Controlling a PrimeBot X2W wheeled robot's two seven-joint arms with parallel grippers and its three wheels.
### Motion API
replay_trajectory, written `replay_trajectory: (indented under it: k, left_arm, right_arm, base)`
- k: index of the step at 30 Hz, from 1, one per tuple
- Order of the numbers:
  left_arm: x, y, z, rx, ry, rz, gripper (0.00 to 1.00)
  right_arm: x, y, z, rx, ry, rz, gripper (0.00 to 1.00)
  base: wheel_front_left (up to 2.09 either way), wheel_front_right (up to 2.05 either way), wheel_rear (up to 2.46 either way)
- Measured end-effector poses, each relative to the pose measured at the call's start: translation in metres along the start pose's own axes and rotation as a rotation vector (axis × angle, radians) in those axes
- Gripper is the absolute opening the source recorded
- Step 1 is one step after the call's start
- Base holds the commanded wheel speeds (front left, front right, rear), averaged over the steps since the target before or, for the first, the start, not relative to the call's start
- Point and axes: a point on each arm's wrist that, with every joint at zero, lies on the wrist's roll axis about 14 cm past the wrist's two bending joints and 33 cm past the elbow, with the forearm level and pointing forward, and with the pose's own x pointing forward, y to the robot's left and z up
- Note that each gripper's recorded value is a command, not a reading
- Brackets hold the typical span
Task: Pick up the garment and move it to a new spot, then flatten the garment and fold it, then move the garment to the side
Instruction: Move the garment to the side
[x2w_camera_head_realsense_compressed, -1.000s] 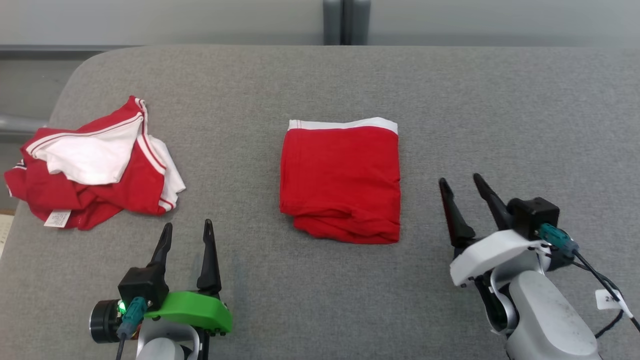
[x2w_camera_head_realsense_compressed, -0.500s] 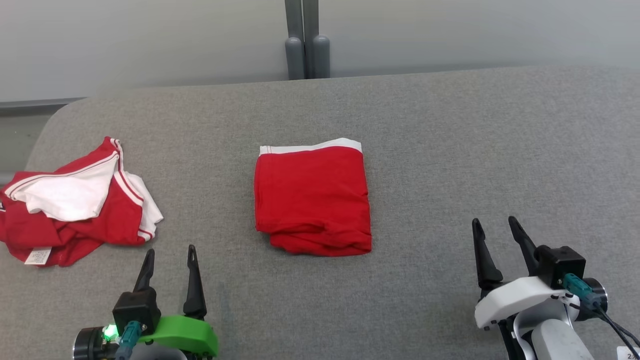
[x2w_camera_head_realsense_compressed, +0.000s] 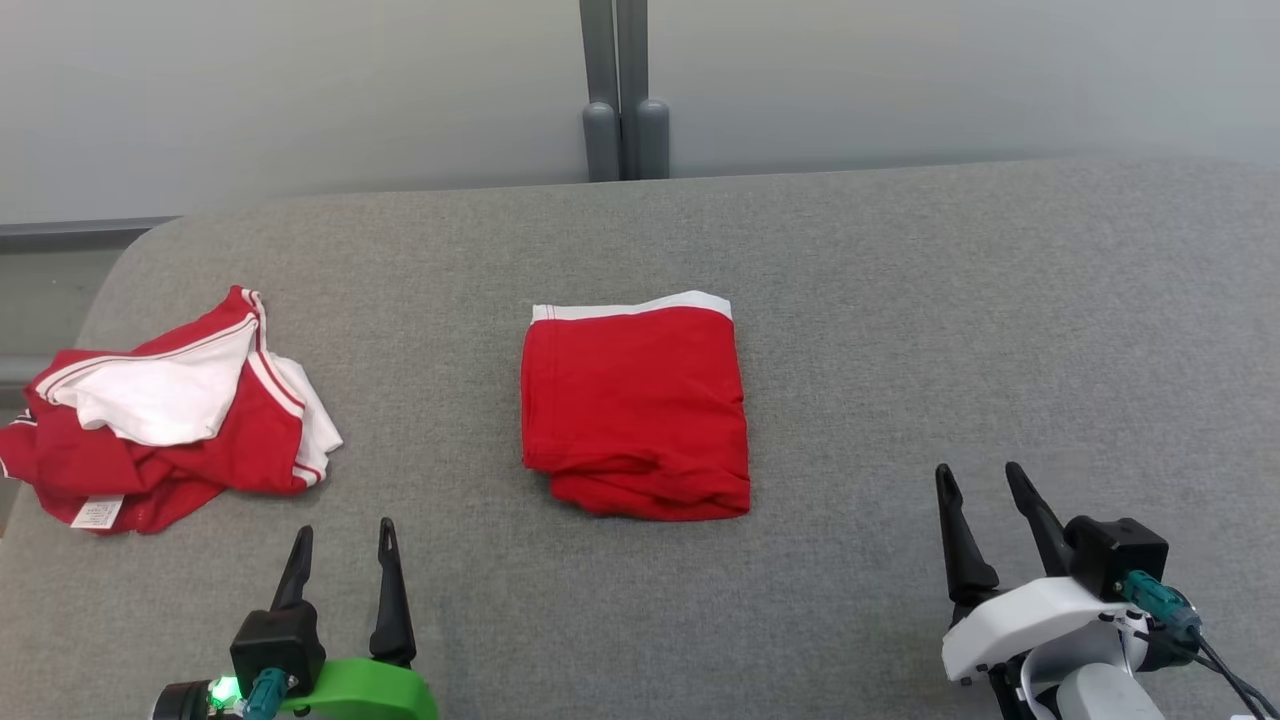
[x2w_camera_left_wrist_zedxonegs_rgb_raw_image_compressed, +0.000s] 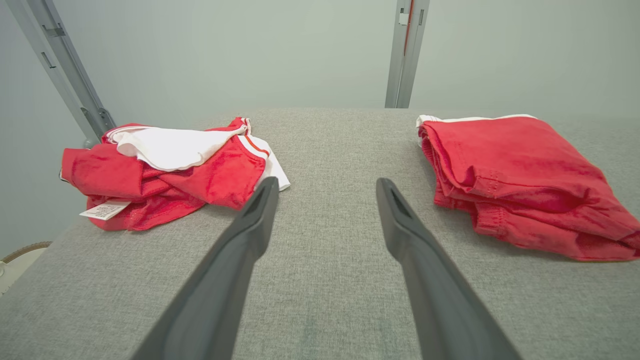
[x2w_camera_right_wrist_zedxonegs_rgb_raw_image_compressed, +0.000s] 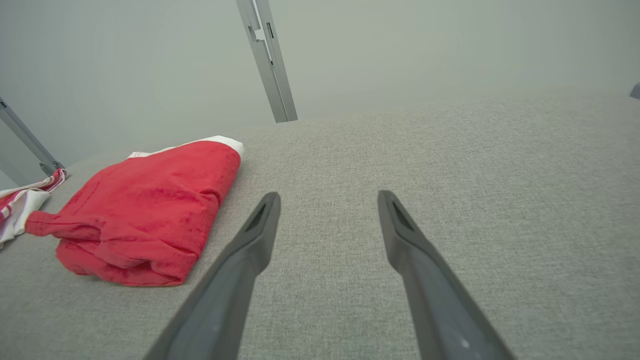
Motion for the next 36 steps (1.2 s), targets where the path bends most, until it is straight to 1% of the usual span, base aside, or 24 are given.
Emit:
replay_trajectory:
  k: [5, 8, 13, 17, 22, 28, 31, 32, 33, 36]
  left_arm:
    - [0.001, -0.001, 0.0, -0.013, 0.002, -0.001, 1.0]
    - [0.003, -0.002, 0.002, -0.027, -0.006, -0.002, 1.0]
    - [0.005, 0.007, 0.001, -0.03, 0.001, 0.032, 1.0]
    - [0.003, 0.02, -0.002, -0.031, 0.012, 0.079, 1.0]
    - [-0.002, 0.036, -0.01, -0.028, 0.041, 0.138, 1.0]
    - [-0.002, 0.049, -0.017, -0.022, 0.066, 0.185, 1.0]
    - [-0.001, 0.052, -0.02, -0.019, 0.077, 0.195, 1.0]
    - [0.0, 0.053, -0.02, -0.019, 0.077, 0.198, 1.0]
    - [0.001, 0.054, -0.021, -0.018, 0.078, 0.2, 1.0]
    - [0.003, 0.054, -0.023, -0.016, 0.085, 0.2, 1.0]
  right_arm:
    - [0.012, 0.016, -0.011, 0.042, 0.035, 0.044, 1.0]
    - [0.03, 0.034, -0.01, 0.071, 0.035, 0.095, 1.0]
    - [0.06, 0.059, -0.024, 0.124, 0.088, 0.155, 1.0]
    - [0.087, 0.077, -0.03, 0.139, 0.11, 0.198, 1.0]
    - [0.108, 0.098, -0.049, 0.149, 0.168, 0.241, 1.0]
    - [0.12, 0.106, -0.091, 0.148, 0.29, 0.245, 1.0]
    - [0.127, 0.112, -0.098, 0.155, 0.309, 0.257, 1.0]
    - [0.13, 0.113, -0.098, 0.156, 0.307, 0.259, 0.35]
    - [0.132, 0.114, -0.098, 0.154, 0.306, 0.265, 0.0]
    - [0.136, 0.115, -0.094, 0.155, 0.287, 0.269, 0.0]
  base:
    - [0.0, 0.0, 0.0]
    - [0.0, 0.0, 0.0]
    - [0.0, 0.0, 0.0]
    - [0.0, 0.0, 0.0]
    - [0.0, 0.0, 0.0]
    - [0.0, 0.0, 0.0]
    - [0.0, 0.0, 0.0]
    - [0.0, 0.0, 0.0]
    - [0.0, 0.0, 0.0]
    - [0.0, 0.0, 0.0]
